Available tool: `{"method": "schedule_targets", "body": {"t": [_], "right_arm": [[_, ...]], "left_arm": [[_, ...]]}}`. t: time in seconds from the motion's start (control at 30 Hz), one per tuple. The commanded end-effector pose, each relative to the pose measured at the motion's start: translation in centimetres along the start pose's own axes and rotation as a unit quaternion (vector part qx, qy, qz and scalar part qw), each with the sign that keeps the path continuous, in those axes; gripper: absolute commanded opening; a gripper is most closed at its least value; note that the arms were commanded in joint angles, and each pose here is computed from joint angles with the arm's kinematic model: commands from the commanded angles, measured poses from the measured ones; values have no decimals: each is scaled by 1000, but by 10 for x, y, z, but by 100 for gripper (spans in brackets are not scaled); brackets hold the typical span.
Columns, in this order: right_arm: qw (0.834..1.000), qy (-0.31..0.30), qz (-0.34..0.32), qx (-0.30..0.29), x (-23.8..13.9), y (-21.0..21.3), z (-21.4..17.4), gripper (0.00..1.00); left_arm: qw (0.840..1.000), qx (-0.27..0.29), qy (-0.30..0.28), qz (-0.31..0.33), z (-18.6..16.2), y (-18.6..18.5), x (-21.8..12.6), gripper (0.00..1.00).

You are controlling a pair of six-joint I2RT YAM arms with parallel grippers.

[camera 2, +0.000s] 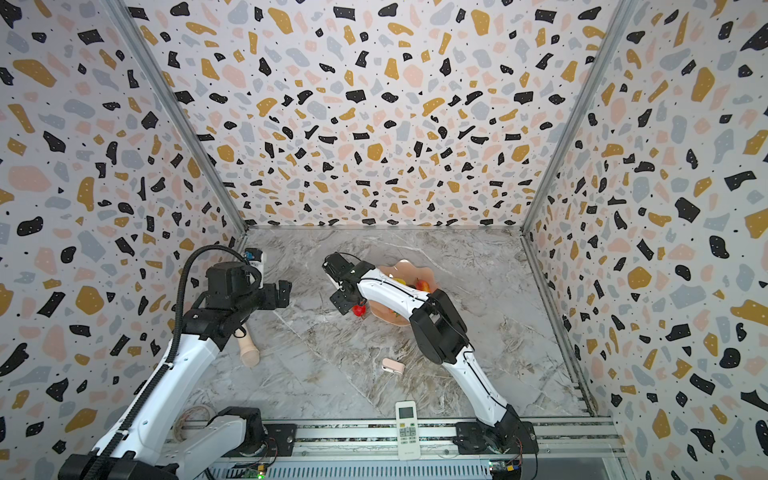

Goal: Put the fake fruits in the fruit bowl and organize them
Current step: 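Move the right gripper to the remaining mango and grasp it, then carry the second mango with the right gripper into the bowl and release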

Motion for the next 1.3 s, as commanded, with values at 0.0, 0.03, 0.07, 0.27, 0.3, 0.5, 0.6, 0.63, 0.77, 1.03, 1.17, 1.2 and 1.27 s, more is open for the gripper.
{"method": "schedule_targets", "body": {"t": [0.0,0.03,0.07,0.27,0.3,0.5,0.6,0.63,0.77,1.03,1.17,1.2,1.27], "right_arm": [[1000,16,5,1,1,3,-5,74],[1000,18,4,1,2,3,-6,73],[1000,21,4,0,4,3,-6,73],[1000,30,7,-1,10,4,-10,69],[1000,29,8,-1,10,4,-9,69],[999,29,18,-6,10,7,-9,65],[999,28,25,-8,10,8,-9,60],[999,27,27,-9,10,9,-9,58],[999,28,32,-11,12,9,-10,54],[998,37,46,-13,20,13,-15,58],[998,37,47,-14,20,14,-15,51],[998,34,47,-14,19,14,-14,46],[998,27,47,-13,14,13,-12,41]], "left_arm": [[1000,5,-20,-8,3,0,-4,100],[1000,5,-20,-8,3,-1,-4,100],[1000,5,-21,-8,3,0,-4,100],[1000,5,-22,-9,3,-1,-5,100],[1000,5,-21,-9,3,-1,-5,100],[1000,5,-22,-8,3,0,-5,100],[1000,5,-21,-8,3,0,-5,100],[1000,5,-21,-8,3,0,-5,100],[1000,5,-21,-8,3,0,-5,100],[1000,5,-21,-7,3,0,-5,99],[1000,5,-22,-7,3,0,-5,100],[1000,5,-21,-7,3,0,-5,100],[1000,5,-21,-6,3,0,-5,100]]}}
Point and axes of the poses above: each gripper's point midway between its finger pads, its own x axis out along the fingers, its own y axis along the line the jaws close on, z = x × y, the point moved 10 cm from there along -x, back along the fingers, and after that the axes turned 10 degrees about -x, right-handed, at the moved point
